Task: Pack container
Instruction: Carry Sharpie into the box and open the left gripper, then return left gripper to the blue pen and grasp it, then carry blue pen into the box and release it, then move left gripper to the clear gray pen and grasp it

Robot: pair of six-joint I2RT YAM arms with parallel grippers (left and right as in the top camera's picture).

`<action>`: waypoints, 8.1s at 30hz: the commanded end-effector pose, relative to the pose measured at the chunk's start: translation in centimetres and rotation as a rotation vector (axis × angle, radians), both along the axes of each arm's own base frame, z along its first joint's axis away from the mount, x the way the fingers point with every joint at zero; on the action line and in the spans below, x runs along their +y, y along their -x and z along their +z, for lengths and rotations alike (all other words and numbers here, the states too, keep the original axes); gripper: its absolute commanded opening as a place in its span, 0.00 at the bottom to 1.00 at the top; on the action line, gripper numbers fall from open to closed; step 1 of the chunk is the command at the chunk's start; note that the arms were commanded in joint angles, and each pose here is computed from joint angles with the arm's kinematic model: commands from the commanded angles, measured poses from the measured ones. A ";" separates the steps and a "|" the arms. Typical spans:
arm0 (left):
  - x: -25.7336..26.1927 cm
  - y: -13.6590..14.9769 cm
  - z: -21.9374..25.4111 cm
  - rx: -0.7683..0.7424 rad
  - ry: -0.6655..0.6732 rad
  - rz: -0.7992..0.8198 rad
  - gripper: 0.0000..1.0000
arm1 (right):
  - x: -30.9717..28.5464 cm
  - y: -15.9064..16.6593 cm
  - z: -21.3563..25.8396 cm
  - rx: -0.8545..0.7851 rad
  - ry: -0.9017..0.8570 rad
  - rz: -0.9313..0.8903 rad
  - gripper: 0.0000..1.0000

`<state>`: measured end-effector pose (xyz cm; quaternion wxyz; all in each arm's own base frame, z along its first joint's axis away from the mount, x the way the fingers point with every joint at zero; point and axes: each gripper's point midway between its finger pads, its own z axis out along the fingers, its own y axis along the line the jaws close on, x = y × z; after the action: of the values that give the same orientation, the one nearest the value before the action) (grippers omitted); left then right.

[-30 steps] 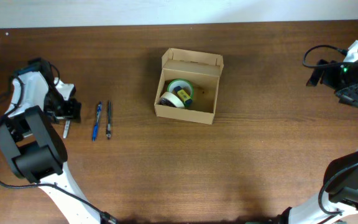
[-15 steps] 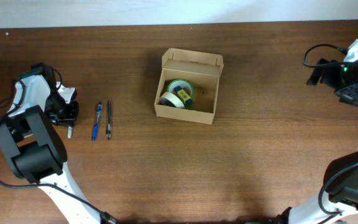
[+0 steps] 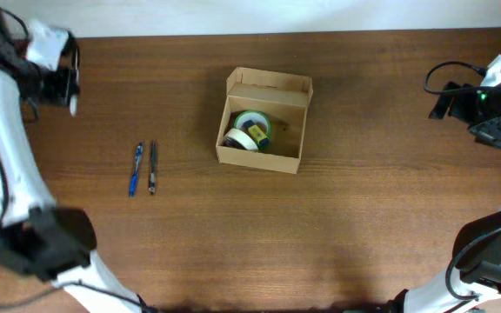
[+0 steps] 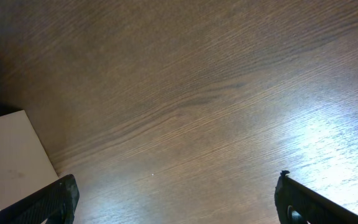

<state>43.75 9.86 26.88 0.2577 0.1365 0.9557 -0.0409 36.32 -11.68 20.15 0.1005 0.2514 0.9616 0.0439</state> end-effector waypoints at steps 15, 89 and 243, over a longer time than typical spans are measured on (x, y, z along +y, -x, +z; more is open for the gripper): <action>-29.8 3.2 -4.8 -0.036 -0.431 -1.277 0.01 | 0.4 0.4 -0.1 0.015 -0.025 -0.010 0.99; -6.1 3.9 -16.0 0.189 -0.075 0.200 0.74 | 1.4 2.6 -0.4 0.104 -0.067 -0.009 0.99; -1.7 7.8 -15.8 0.160 -0.071 0.259 0.40 | 1.4 2.6 -0.4 0.104 -0.066 -0.009 0.99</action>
<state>37.29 8.33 15.12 0.2229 0.0992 0.9684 0.0523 33.67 -10.41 19.77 0.0413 0.2552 0.9643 0.0575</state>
